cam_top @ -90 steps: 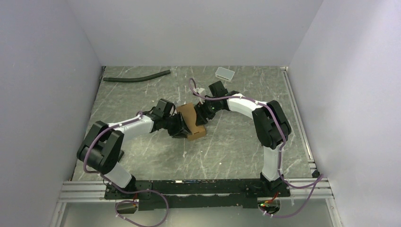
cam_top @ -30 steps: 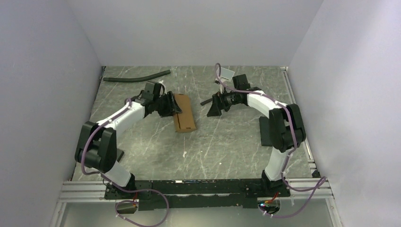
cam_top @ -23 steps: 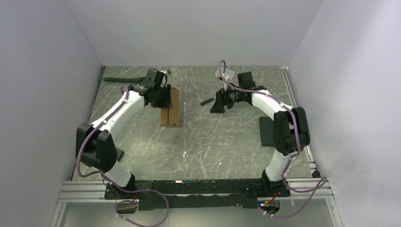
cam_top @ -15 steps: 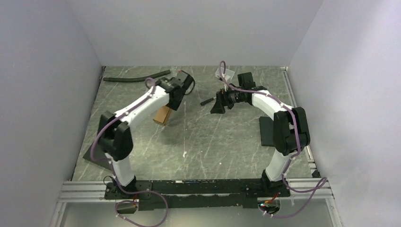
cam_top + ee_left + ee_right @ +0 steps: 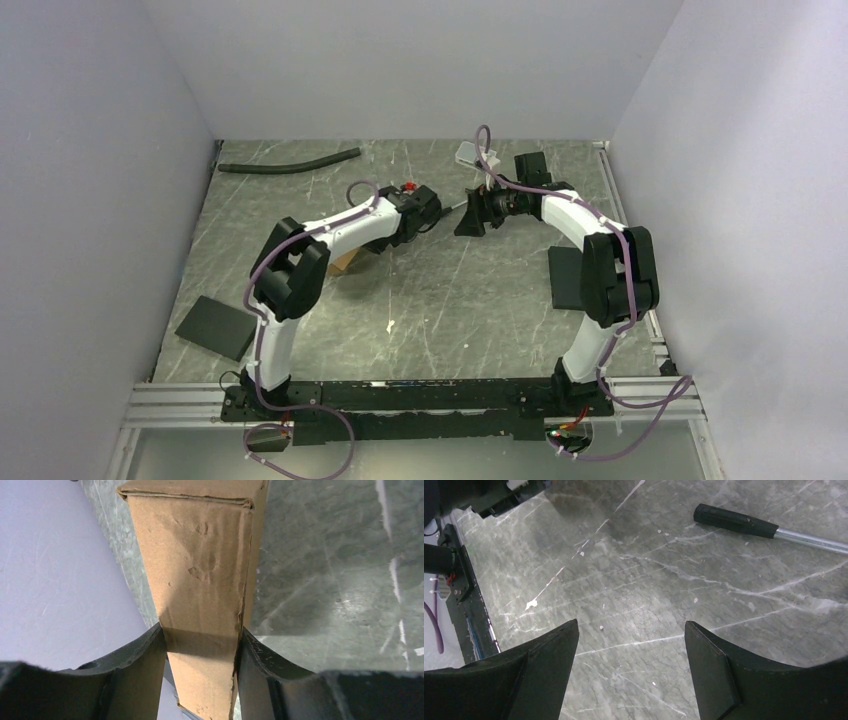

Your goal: Fold the paper box

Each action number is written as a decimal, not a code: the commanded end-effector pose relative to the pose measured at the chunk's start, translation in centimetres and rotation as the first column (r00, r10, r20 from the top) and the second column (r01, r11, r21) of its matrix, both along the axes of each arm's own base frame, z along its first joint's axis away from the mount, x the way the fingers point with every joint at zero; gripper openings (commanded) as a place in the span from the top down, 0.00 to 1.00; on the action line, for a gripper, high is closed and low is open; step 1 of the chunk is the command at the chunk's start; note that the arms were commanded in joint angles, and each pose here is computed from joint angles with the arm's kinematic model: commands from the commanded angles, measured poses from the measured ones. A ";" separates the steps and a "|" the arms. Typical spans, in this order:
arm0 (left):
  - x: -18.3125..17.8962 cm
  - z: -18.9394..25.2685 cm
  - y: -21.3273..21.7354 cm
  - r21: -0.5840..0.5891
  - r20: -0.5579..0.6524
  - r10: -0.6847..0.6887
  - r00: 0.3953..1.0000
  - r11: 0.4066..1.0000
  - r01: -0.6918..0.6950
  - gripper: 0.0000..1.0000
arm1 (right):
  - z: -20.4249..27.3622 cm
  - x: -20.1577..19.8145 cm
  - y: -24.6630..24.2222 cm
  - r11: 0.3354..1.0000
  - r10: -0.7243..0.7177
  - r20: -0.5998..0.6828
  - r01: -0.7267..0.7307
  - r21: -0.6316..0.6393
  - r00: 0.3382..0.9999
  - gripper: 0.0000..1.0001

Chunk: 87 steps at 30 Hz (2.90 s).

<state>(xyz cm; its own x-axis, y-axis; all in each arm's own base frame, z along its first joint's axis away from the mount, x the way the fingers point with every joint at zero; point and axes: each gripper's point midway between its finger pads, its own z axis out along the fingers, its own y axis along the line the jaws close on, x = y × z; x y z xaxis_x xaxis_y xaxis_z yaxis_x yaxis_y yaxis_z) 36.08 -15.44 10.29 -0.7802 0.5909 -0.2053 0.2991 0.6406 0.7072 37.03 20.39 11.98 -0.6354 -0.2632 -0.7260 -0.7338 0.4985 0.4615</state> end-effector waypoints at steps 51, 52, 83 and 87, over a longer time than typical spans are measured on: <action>-5.0 -1.3 -11.1 -0.684 -0.077 -0.318 0.945 0.707 0.182 0.01 | 0.5 0.1 -0.5 1.000 0.014 0.031 -0.014 0.013 0.999 0.20; -5.1 -1.5 -11.1 -0.684 -0.083 -0.319 0.944 0.707 0.179 0.01 | 0.5 0.1 -0.5 1.000 0.013 0.028 -0.013 0.013 1.000 0.20; -3.1 3.0 -4.8 -0.973 -0.036 -0.009 0.999 0.228 -0.033 0.00 | -6.6 -8.4 9.6 0.966 0.189 -0.258 -0.132 0.223 0.947 0.91; -3.2 1.6 -5.5 -0.982 -0.097 -0.050 0.994 0.168 -0.088 0.00 | -7.8 -8.1 10.3 0.977 0.083 -0.247 -0.030 0.213 0.965 0.92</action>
<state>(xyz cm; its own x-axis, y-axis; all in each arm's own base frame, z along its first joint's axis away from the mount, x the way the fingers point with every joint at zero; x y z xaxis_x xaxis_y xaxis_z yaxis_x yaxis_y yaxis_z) 33.11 -17.70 10.97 -0.8273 -0.0320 -0.5608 0.2320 0.8898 -0.3931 26.63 28.95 3.05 -0.8123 -0.2874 -0.5076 -0.5810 0.3224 0.7473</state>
